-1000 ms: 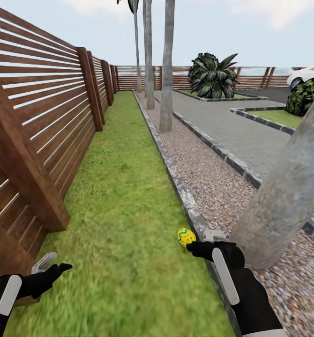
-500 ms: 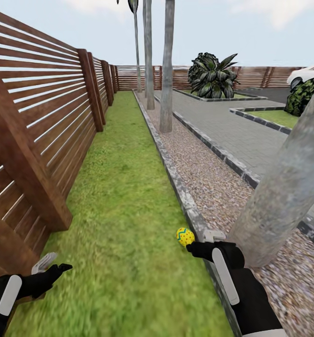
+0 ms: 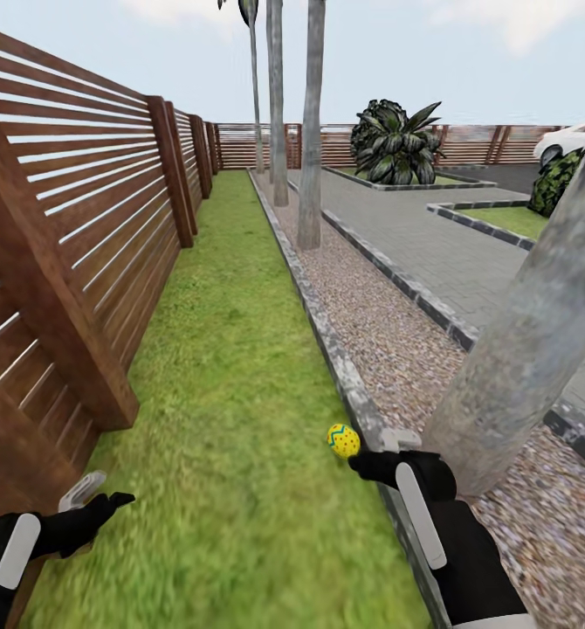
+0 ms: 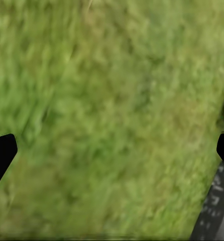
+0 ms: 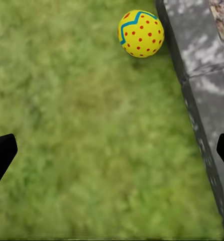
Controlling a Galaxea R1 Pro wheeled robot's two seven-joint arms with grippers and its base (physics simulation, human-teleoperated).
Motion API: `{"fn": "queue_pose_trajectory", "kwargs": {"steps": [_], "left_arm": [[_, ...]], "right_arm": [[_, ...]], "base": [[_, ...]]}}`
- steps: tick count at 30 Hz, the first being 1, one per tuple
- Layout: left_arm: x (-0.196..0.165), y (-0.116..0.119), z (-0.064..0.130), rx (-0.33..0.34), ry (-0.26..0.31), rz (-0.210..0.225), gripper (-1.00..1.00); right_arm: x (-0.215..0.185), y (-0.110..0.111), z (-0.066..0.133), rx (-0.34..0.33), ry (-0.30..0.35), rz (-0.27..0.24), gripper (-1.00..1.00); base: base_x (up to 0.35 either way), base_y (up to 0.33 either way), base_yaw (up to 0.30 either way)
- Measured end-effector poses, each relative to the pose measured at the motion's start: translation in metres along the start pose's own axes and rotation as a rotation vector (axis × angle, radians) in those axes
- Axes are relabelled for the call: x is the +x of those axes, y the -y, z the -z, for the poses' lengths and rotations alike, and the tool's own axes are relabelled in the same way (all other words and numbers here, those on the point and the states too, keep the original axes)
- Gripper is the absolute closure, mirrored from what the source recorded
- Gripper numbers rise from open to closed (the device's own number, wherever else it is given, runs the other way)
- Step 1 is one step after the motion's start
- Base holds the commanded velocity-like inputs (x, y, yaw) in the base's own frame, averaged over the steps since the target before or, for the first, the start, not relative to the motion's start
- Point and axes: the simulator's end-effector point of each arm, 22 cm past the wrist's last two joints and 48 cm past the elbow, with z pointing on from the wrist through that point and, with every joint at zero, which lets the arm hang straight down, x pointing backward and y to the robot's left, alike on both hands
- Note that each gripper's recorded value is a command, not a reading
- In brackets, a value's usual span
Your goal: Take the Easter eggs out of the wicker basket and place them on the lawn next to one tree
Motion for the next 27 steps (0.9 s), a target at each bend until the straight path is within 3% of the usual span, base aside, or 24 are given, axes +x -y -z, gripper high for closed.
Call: {"fn": "queue_pose_trajectory", "kwargs": {"steps": [8,13,19,27], "left_arm": [[-0.007,0.01,0.014,0.002,0.0,0.0,-1.0],[-0.006,0.006,0.014,-0.004,0.003,-0.002,-1.0],[-0.004,0.004,0.014,-0.007,0.0,-0.002,-1.0],[-0.004,0.004,0.014,-0.007,-0.001,-0.002,-1.0]], "right_arm": [[-0.008,-0.001,0.01,-0.002,-0.009,-0.001,-1.0],[0.014,0.03,0.002,0.055,-0.05,-0.015,-1.0],[0.027,0.022,-0.005,0.045,-0.082,0.019,-1.0],[0.047,0.014,-0.013,0.04,-0.131,0.052,-1.0]], "base": [[-0.067,0.0,0.0],[0.0,0.0,0.0],[-0.006,0.006,0.0],[-0.08,0.198,-0.036]]}}
